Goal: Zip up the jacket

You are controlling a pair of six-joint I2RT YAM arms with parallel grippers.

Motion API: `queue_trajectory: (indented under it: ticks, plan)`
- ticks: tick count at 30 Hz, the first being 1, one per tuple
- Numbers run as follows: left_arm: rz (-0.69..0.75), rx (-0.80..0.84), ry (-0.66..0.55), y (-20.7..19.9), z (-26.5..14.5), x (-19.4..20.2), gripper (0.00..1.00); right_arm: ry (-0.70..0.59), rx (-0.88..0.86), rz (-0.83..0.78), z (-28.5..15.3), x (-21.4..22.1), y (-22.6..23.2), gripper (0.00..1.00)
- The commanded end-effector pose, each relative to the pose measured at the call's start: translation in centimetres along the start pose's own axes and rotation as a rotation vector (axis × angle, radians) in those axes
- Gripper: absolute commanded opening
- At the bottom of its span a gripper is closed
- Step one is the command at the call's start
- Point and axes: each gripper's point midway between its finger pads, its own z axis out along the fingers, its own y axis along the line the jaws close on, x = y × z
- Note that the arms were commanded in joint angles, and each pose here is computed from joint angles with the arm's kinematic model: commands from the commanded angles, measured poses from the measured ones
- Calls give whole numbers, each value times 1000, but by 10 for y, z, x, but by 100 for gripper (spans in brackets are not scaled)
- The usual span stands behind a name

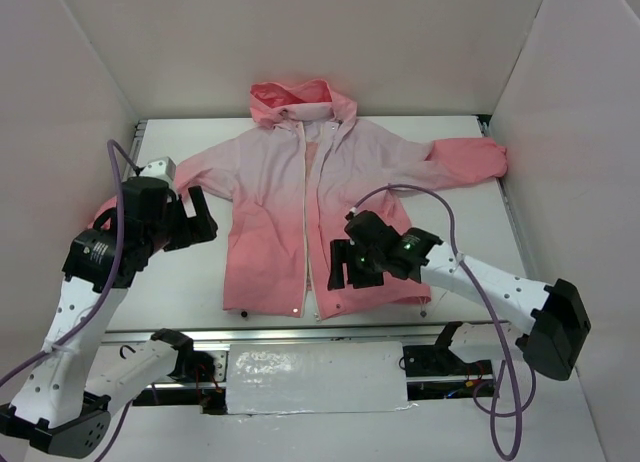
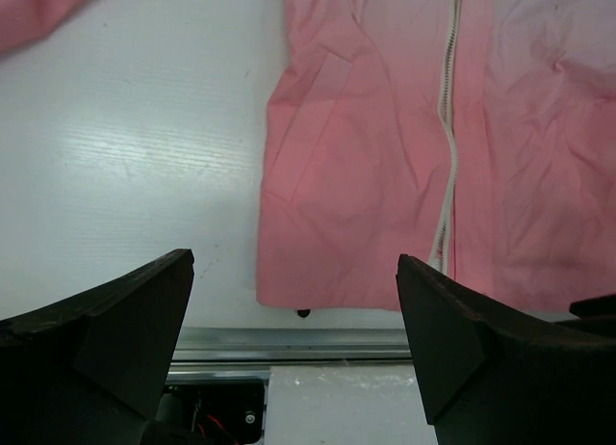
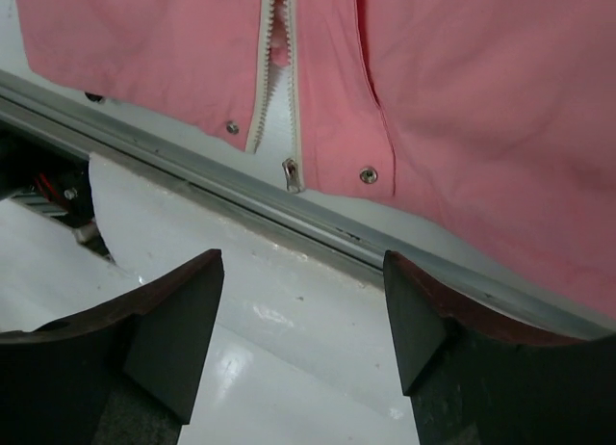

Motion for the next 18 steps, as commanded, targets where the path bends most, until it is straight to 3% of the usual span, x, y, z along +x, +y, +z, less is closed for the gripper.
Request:
queue_trajectory:
  ticks: [1, 7, 18]
  plan:
    - [-37, 83, 12, -13, -4, 8, 99, -84, -74, 0, 17, -18, 17, 73]
    - [-41, 117, 36, -19, -5, 12, 99, 25, -74, -23, 64, 9, 5, 69]
    - [-47, 138, 72, -21, -9, 21, 99, 75, 30, -8, 101, 28, -27, 64]
